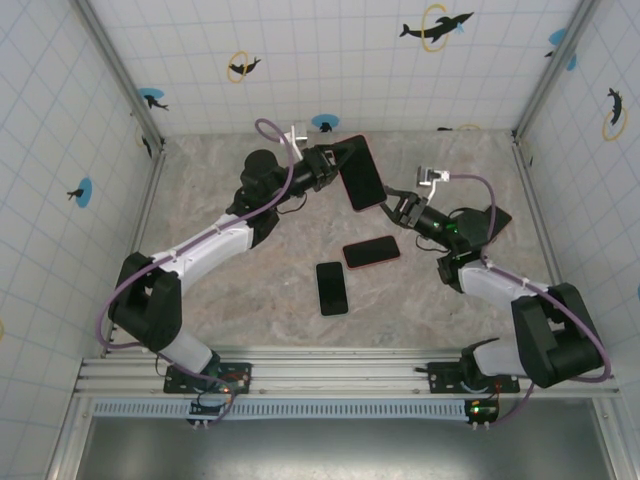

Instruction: Take the phone out of the phone case

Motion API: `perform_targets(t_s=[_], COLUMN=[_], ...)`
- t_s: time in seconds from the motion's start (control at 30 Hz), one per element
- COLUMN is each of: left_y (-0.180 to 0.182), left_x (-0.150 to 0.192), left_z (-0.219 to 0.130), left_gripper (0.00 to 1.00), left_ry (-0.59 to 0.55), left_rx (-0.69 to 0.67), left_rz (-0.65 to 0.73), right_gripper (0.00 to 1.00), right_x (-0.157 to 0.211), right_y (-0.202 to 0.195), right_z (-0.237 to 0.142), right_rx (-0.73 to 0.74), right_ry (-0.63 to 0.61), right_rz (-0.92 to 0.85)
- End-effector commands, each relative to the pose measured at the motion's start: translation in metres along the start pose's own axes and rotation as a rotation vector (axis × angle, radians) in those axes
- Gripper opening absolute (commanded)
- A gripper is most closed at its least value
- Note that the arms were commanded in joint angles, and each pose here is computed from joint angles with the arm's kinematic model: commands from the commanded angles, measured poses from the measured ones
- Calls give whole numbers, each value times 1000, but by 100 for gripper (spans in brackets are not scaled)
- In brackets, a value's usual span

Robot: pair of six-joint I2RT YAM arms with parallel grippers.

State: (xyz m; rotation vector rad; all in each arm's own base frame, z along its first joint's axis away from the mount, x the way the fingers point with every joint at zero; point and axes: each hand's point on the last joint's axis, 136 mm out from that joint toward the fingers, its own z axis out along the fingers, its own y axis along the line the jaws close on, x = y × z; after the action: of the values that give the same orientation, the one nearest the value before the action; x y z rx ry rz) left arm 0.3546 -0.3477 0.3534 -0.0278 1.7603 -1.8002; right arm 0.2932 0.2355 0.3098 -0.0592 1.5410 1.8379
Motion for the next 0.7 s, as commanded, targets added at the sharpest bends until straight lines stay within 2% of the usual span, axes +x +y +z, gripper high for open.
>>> perform_targets(t_s=[0.0,0.17,0.3,0.53,0.67], left_y=[9,13,23,38,44], left_x=[-3,-4,-2,0,2], left_z=[1,4,5,1,-10], left_gripper=[44,54,69,77,78], left_ry=[-11,0,12,10,-14], left_rx=[-22,-44,-87,-168,-219], left_rz=[8,4,-7,-16,-28], right_gripper=[1,0,0,0,0], right_x=[-6,-10,-13,-19,-25], right_y=[22,19,18,15,8], right_z=[-1,-2,-3,-2,-2], right_rx=[-82,-73,-69,-64,-44], right_ry=[-43,-68,-91,-121,-157], right_rz=[-44,-26,-15,-22,-31])
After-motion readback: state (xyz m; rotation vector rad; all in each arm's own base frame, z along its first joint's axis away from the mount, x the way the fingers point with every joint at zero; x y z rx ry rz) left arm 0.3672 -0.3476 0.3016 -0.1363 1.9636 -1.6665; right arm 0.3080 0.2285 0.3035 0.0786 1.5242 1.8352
